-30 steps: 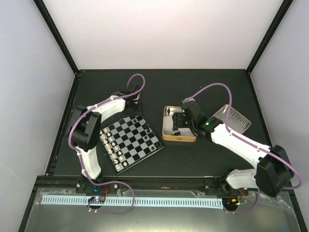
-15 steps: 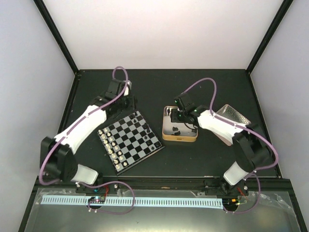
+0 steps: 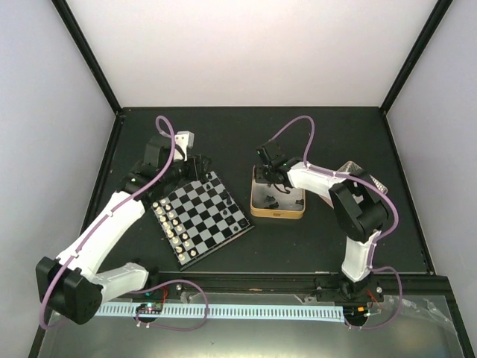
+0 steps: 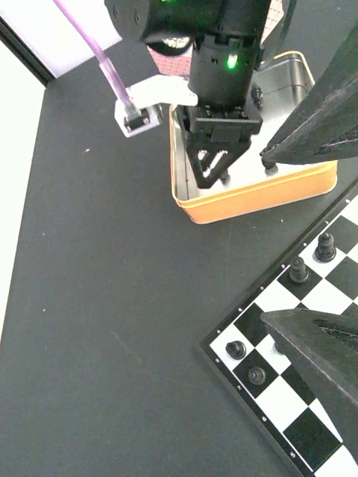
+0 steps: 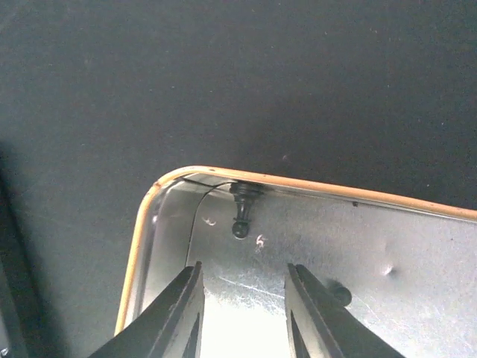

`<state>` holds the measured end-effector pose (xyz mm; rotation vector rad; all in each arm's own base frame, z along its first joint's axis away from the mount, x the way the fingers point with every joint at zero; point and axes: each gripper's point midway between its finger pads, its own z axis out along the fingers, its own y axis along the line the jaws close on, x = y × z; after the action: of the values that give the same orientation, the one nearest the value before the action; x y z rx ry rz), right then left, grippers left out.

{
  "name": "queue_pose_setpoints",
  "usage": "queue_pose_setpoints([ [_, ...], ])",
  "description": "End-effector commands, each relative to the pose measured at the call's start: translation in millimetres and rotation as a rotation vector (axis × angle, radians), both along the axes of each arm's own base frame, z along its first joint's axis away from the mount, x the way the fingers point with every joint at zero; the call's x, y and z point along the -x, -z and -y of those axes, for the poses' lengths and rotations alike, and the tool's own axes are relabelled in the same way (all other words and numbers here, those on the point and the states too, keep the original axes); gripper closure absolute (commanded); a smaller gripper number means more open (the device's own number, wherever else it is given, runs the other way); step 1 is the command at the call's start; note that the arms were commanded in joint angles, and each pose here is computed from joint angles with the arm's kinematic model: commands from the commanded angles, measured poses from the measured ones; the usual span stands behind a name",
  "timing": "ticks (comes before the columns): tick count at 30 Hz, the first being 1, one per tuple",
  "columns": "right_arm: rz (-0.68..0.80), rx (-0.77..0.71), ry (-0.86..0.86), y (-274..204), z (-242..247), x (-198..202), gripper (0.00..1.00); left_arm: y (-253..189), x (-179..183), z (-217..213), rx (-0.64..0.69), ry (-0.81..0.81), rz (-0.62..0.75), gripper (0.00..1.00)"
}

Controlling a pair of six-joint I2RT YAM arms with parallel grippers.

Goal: Set up the chess pieces on the board
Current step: Pick up the chess piece from the storage box.

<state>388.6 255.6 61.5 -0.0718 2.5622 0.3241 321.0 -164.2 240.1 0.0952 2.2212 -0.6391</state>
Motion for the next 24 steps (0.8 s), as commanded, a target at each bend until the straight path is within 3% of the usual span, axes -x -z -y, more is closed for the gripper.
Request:
queue_pose_setpoints([
  [1,0.057,0.008,0.042,-2.2,-0.3,-18.9,0.70,-19.5,1.5,2.7,0.047,0.023,0.078,0.45],
  [12,0.061,0.035,0.036,16.4,-5.8,-29.9,0.72,-14.8,6.7,1.2,0.053,0.024,0.071,0.44],
  [24,0.054,0.095,0.027,33.6,-4.4,-30.1,0.82,-19.0,8.5,-0.6,0.057,0.017,0.082,0.44],
])
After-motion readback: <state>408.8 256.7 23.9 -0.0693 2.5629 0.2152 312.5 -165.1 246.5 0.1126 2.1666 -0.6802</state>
